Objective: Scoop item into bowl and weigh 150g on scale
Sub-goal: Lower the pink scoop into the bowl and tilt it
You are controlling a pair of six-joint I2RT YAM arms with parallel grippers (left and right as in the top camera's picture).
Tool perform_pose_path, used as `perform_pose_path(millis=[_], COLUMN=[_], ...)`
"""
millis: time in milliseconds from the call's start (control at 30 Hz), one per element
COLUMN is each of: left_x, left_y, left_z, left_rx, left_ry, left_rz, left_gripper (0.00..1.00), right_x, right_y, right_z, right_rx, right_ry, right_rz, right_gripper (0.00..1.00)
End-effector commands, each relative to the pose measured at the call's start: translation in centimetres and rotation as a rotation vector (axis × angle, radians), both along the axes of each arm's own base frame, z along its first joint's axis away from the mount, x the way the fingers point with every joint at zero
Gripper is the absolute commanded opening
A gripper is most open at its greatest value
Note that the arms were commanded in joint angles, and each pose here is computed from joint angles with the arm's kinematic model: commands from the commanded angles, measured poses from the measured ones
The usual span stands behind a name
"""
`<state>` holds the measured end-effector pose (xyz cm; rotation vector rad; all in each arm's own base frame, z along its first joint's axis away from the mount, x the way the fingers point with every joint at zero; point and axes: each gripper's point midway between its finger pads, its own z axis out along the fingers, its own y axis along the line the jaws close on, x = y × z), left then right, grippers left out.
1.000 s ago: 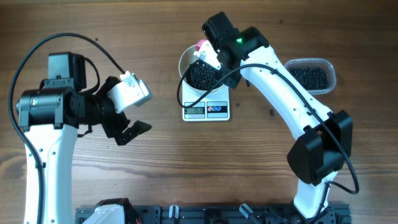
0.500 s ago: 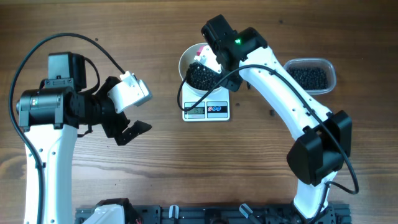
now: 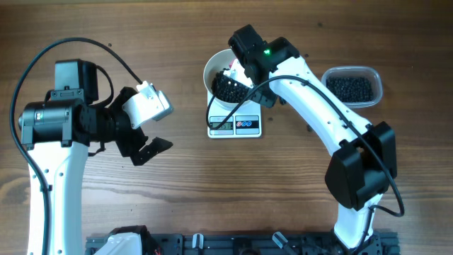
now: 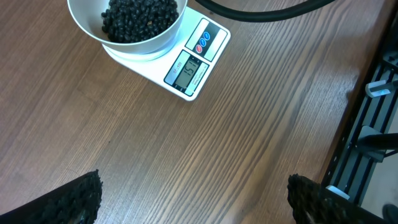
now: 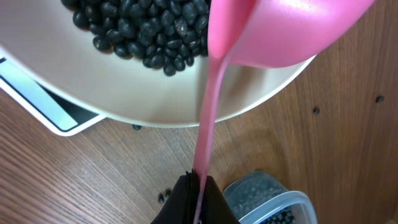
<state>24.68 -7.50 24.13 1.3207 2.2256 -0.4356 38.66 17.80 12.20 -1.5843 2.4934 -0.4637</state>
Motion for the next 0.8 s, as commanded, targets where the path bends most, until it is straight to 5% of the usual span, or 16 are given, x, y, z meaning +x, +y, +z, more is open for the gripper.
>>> perform_pose_path(millis=[0, 767], left_x=[0.1, 0.1], left_y=[-0.2, -0.2], left_z=[1.0, 1.0], left_rx=[-0.014, -0.014], left_ry=[-0.041, -0.041], left_rz=[-0.018, -0.018], left_gripper=[1.0, 1.0], right_x=[0.1, -0.6], right_y=[0.0, 0.9], right_z=[-0.7, -1.2], right_rx=[-0.027, -0.072], right_ry=[0.005, 0.021], right_rz=[0.024, 0.086], right_gripper=[0.04, 0.04])
